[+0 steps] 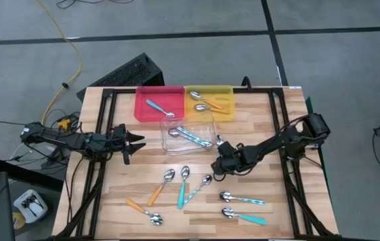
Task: Sort silverware by color (type)
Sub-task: Put the light green spoon into the red bin
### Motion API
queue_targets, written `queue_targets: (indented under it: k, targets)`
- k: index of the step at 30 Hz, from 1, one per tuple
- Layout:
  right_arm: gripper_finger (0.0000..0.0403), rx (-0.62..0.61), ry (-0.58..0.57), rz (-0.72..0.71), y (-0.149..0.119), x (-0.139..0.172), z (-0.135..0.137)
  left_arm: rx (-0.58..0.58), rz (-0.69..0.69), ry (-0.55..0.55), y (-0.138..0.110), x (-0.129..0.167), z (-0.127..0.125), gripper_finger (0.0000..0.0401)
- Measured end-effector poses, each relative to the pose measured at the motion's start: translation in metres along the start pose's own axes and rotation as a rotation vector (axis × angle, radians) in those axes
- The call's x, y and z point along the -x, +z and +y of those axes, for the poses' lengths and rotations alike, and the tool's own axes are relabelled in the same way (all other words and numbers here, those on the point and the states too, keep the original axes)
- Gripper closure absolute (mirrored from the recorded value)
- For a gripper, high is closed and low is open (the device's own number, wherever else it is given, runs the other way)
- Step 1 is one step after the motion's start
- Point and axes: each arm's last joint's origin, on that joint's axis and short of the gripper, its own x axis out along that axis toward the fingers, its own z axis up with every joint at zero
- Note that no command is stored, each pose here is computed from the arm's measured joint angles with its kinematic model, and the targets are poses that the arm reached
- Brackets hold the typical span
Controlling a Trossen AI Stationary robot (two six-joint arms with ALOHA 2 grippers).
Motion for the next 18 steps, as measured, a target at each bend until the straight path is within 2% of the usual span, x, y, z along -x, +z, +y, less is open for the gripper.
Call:
queue_targets:
  k: [3, 6, 12, 18]
  targets:
    - [0.0216, -0.017, -0.017, -0.001, -0.002, -0.0034, 0.0003, 0.001, -0.008, 0.015, 0.0003, 0.0, 0.0004, 0.0248]
    - [0.0235, -0.025, -0.03, 0.006, -0.0049, -0.0022, -0.0006, 0.001, -0.01, 0.02, 0.0004, -0.0001, 0.0005, 0.0248]
    - [0.0324, -0.083, -0.068, 0.014, -0.0067, -0.002, -0.0043, 0.001, -0.01, 0.021, 0.0004, -0.0001, 0.0005, 0.0248]
    - [0.033, -0.146, -0.071, 0.019, -0.0086, -0.0014, -0.0044, 0.001, -0.01, 0.021, 0.0004, -0.0001, 0.0005, 0.0248]
